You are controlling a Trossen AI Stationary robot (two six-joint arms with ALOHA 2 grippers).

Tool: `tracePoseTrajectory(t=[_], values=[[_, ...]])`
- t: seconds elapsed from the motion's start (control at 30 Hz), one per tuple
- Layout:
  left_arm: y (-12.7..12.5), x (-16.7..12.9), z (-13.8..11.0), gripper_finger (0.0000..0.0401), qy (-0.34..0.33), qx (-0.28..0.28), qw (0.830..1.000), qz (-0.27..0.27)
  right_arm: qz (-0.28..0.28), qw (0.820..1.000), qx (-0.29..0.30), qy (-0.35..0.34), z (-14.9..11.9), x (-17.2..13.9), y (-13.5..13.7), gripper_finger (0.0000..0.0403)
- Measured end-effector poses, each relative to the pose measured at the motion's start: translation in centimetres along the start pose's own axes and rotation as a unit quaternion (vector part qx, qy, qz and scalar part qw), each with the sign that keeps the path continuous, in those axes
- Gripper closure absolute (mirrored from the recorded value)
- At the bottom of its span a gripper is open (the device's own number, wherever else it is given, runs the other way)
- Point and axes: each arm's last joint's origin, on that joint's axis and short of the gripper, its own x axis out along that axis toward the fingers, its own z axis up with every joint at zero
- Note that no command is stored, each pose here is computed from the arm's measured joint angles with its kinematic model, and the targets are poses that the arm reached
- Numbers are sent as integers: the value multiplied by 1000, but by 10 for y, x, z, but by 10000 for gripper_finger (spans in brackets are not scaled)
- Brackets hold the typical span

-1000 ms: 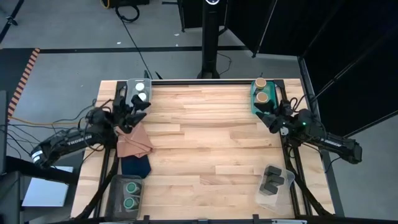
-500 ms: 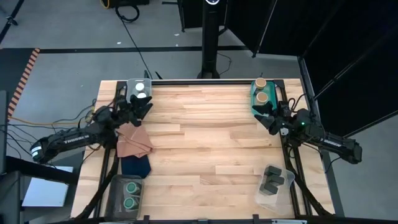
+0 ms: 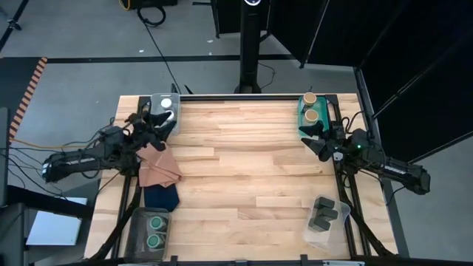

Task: Sort spices by type
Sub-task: Return to Home Position

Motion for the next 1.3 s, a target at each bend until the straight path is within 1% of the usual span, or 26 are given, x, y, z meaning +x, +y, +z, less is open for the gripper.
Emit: tracePoseTrajectory(t=[0.07,0.1,0.2,0.3,0.4,0.53,0.63,0.7,0.8,0.87,0.93,1.0,1.1,1.17,1.23,1.3], values=[[0,-1,-9,107,12,2,1000,13,-7,1000,-10,-2,0,0,-1,64],[-1,-2,-13,107,17,7,1000,6,-9,1000,-15,-3,0,0,-1,65],[-5,-5,-23,107,16,12,999,-42,-12,1000,-25,-4,0,0,-1,66],[-6,-10,-37,107,11,-11,996,-85,-18,999,-27,-5,1,0,-2,65],[-4,-16,-51,107,-5,-28,993,-111,-30,999,-16,0,0,-1,-5,64],[-6,-21,-43,107,-1,-28,996,-84,-41,999,8,-10,2,-1,-7,66],[-4,-28,-42,107,14,-15,997,-76,-48,999,-2,-6,2,-2,-10,65],[-3,-31,-41,107,18,-18,997,-78,-45,999,-14,10,0,-2,-11,64],[-5,-32,-42,107,30,-18,995,-92,-48,998,-18,41,-4,-3,-15,65],[-6,-33,-43,107,36,-19,994,-97,-60,996,-16,62,-7,-5,-18,66],[-7,-34,-44,107,41,-19,994,-99,-70,995,-17,68,-8,-6,-20,66],[-7,-34,-46,107,51,-18,994,-99,-74,994,-31,71,-9,-7,-21,64],[-7,-35,-50,107,69,-11,992,-101,-38,993,-71,84,-8,-7,-20,62],[-8,-35,-50,107,73,2,990,-124,-8,991,-91,96,-9,-7,-18,62],[-9,-36,-51,107,77,12,987,-143,4,990,-103,100,-9,-7,-17,62],[-10,-36,-52,107,86,9,984,-156,5,988,-116,100,-9,-7,-17,64]])
